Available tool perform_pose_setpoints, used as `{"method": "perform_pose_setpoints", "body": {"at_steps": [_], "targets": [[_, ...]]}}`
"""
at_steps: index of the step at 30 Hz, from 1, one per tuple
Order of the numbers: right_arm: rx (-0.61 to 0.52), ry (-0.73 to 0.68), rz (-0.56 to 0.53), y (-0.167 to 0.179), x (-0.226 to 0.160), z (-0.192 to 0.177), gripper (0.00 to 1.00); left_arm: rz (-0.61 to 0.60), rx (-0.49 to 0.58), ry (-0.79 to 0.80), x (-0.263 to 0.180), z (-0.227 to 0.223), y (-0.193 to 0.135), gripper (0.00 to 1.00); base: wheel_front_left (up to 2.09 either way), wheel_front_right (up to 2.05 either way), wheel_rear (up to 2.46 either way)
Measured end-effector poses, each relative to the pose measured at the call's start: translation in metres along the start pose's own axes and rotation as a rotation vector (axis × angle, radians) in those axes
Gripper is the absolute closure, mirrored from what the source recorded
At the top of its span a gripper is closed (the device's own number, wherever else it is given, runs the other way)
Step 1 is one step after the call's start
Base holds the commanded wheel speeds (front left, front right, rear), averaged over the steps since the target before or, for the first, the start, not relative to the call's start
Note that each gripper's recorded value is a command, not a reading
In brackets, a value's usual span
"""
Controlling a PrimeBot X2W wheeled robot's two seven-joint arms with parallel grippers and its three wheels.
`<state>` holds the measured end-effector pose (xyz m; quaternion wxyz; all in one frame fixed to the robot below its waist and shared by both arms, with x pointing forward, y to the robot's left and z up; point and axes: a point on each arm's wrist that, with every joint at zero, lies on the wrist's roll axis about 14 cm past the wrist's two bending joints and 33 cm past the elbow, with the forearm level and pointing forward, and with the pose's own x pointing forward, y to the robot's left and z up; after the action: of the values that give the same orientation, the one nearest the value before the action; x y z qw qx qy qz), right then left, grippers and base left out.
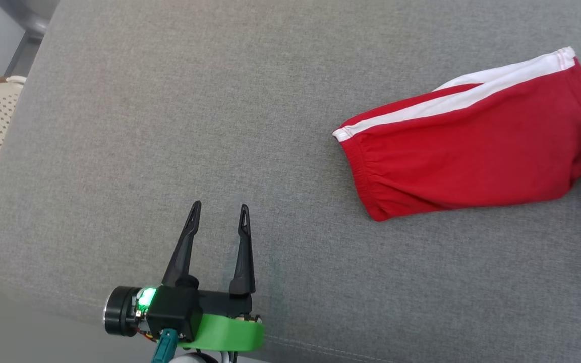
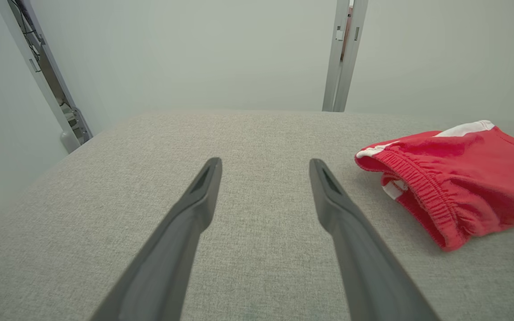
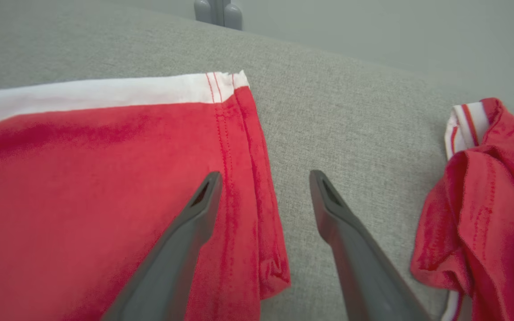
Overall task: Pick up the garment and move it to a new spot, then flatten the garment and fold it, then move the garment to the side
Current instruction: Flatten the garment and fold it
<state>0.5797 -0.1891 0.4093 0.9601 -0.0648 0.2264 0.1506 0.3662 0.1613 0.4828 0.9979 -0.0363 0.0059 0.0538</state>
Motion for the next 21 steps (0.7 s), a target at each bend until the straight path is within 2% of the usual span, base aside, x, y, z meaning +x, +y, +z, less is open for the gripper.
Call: {"method": "perform_pose_setpoints", "body": {"at_steps": [6, 7, 8, 9, 10, 16, 21], "targets": [[0.003, 0.113, 0.015, 0.001, 0.024, -0.023, 0.00, 0.028, 0.014, 0.030, 0.005, -0.009, 0.008, 0.00, 0.00, 0.00, 0.00], [0.009, 0.132, 0.018, 0.003, 0.028, -0.027, 0.06, 0.033, 0.018, 0.033, 0.005, -0.010, 0.010, 0.00, 0.00, 0.00, 0.00], [0.012, 0.144, 0.025, 0.005, 0.031, -0.030, 0.60, 0.039, 0.022, 0.037, 0.006, -0.012, 0.012, 0.00, 0.00, 0.00, 0.00], [0.015, 0.148, 0.030, 0.007, 0.034, -0.031, 0.96, 0.045, 0.025, 0.042, 0.005, -0.013, 0.014, 0.00, 0.00, 0.00, 0.00], [0.021, 0.150, 0.035, 0.008, 0.035, -0.032, 1.00, 0.050, 0.028, 0.046, 0.006, -0.014, 0.015, 0.00, 0.00, 0.00, 0.00], [0.060, 0.131, 0.070, 0.023, 0.030, -0.039, 1.00, 0.054, 0.048, 0.054, 0.005, -0.018, 0.019, 0.00, 0.00, 0.00, 0.00], [0.094, 0.101, 0.070, 0.024, 0.006, -0.050, 1.00, 0.014, 0.061, 0.049, 0.006, -0.018, 0.011, 0.00, 0.00, 0.00, 0.00]]}}
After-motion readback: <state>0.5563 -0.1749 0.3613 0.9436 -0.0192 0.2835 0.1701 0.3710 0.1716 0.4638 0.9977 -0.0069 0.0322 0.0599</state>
